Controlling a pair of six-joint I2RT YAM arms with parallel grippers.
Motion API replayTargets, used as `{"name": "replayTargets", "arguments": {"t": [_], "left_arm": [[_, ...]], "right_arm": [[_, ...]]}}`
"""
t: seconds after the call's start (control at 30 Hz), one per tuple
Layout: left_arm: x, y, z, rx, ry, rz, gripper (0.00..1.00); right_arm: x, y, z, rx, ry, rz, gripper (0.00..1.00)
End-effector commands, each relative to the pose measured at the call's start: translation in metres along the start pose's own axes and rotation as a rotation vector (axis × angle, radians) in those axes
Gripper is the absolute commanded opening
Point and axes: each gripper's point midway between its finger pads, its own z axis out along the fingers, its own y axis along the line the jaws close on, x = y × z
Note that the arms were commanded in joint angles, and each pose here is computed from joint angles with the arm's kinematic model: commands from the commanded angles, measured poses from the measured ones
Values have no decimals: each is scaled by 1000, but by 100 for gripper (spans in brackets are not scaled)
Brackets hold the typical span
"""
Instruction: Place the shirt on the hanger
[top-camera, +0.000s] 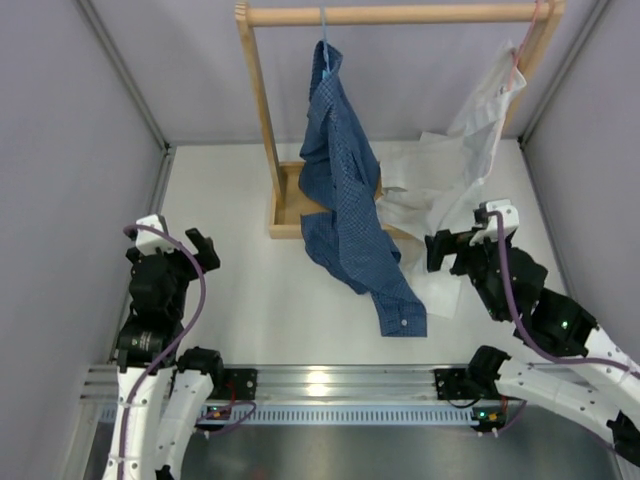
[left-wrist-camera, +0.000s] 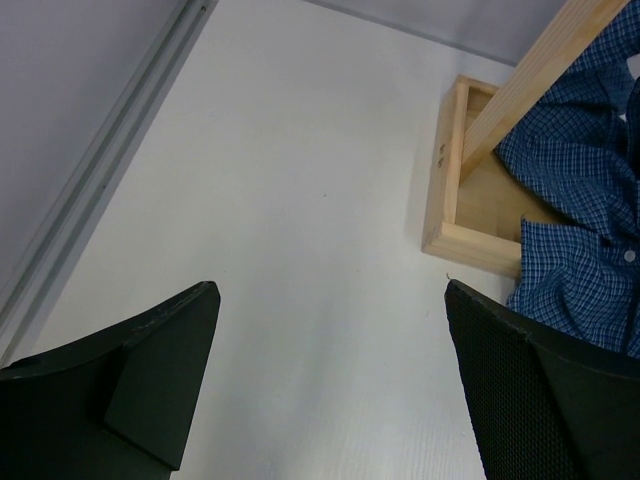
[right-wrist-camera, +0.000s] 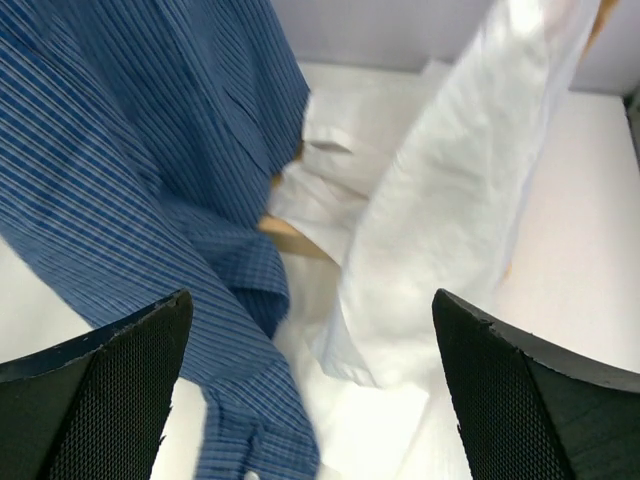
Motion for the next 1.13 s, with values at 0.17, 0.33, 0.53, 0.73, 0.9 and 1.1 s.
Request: {"name": "replayTargets", "arguments": {"t": [0.17, 0.33, 0.53, 0.73, 0.9, 1.1], "left_arm": [[5, -1, -5, 47, -59, 33, 98], [5, -3, -6, 66, -67, 42, 98], [6, -7, -6, 89, -65, 47, 98], [6, -8, -8, 103, -73, 50, 98], [6, -9, -9, 107, -75, 51, 98], [5, -10, -10, 113, -80, 52, 98]], "right_arm": [[35, -44, -15, 175, 47, -50, 99], [47, -61, -23, 235, 47, -47, 99], [47, -64, -30, 217, 18, 3, 99], [49, -65, -31, 221, 22, 9, 100], [49, -66, -31, 224, 22, 13, 99], [50, -65, -31, 221, 29, 10, 99]]}}
